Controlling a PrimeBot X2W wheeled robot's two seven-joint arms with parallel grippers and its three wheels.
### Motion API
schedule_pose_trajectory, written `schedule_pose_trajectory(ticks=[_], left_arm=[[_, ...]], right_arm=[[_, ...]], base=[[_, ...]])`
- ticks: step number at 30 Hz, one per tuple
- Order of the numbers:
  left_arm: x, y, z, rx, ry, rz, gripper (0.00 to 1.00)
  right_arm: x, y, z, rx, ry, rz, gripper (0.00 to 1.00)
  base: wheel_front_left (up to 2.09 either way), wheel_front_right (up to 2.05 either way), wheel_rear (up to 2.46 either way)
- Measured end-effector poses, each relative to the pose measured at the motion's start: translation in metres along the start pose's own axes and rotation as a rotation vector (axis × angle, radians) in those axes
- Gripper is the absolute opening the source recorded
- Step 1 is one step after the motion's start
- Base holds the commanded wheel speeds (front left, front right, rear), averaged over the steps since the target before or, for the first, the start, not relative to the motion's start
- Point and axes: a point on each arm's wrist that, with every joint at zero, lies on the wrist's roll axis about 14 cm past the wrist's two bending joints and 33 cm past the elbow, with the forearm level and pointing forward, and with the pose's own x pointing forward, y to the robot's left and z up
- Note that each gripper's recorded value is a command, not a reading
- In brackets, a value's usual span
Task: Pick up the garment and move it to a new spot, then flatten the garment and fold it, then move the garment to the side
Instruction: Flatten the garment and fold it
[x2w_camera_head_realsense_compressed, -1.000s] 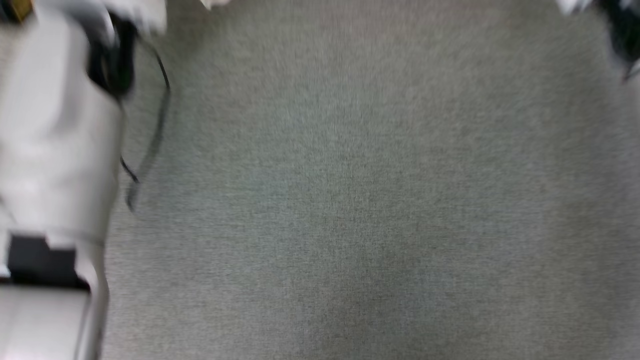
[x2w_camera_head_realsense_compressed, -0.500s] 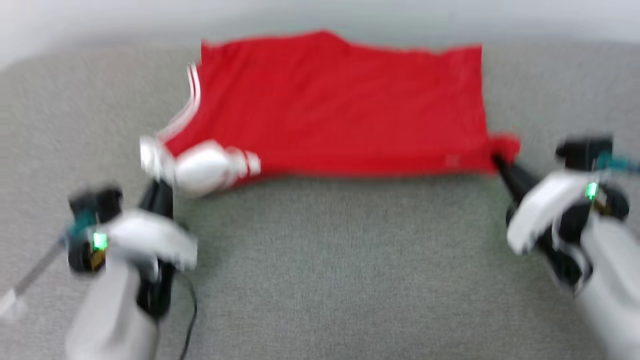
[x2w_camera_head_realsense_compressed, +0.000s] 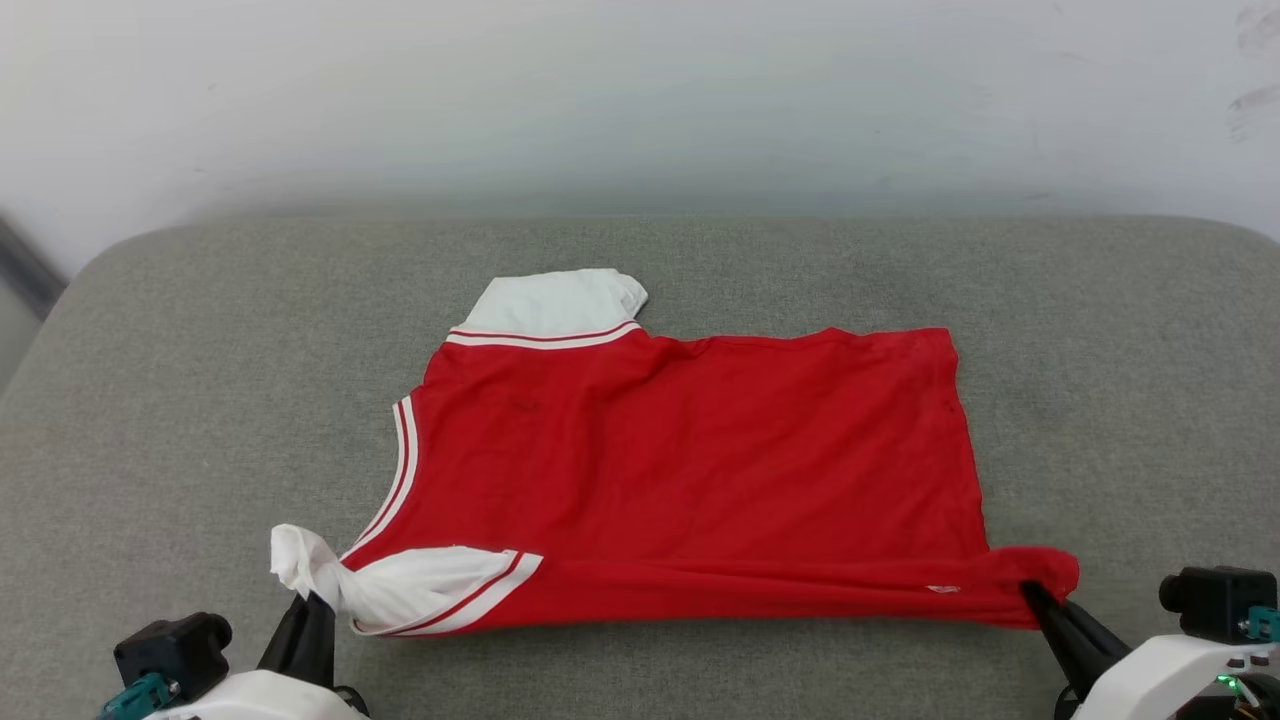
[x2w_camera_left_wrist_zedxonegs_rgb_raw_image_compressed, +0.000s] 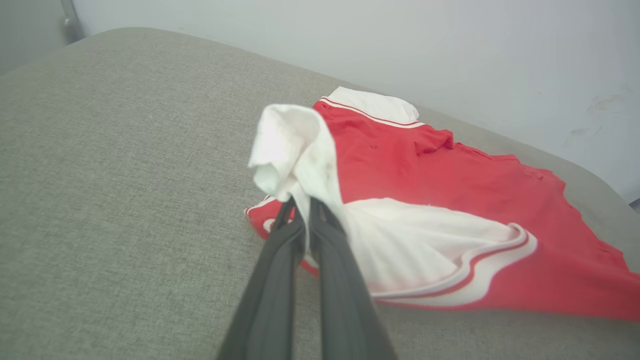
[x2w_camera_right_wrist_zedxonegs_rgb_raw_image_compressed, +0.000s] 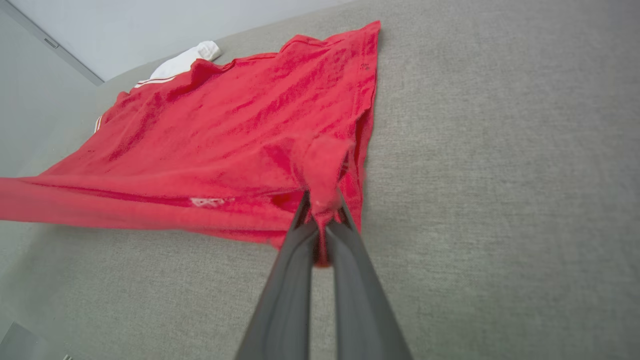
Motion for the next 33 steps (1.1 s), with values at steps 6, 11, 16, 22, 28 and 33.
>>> schedule_pose_trajectory(ticks=[6,11,16,22,28,33], left_arm=[[0.005,-0.011,0.005,0.025,0.030,-0.035,0.00],[0.030,-0.019,0.001,0.051,0.064,-0.071,0.00],[0.059,-0.019,-0.008,0.071,0.098,-0.084,0.00],[0.083,-0.011,-0.037,0.044,0.166,-0.065,0.00],[0.089,-0.005,-0.066,0.006,0.246,-0.046,1.00],[0.088,0.001,-0.060,-0.001,0.229,-0.032,1.00]], right_arm=[[-0.003,0.011,0.000,-0.027,0.078,-0.012,0.00],[0.015,0.016,-0.003,-0.049,0.155,-0.011,0.00],[0.043,0.014,0.000,-0.070,0.183,-0.004,0.00],[0.073,0.007,-0.010,-0.079,0.220,0.000,0.00],[0.085,-0.001,-0.029,-0.072,0.243,-0.013,1.00],[0.081,0.002,-0.026,-0.074,0.192,0.002,1.00]], base=[[0.00,0.00,0.00],[0.00,0.00,0.00],[0.00,0.00,0.00],[0.00,0.00,0.00],[0.00,0.00,0.00],[0.00,0.00,0.00]])
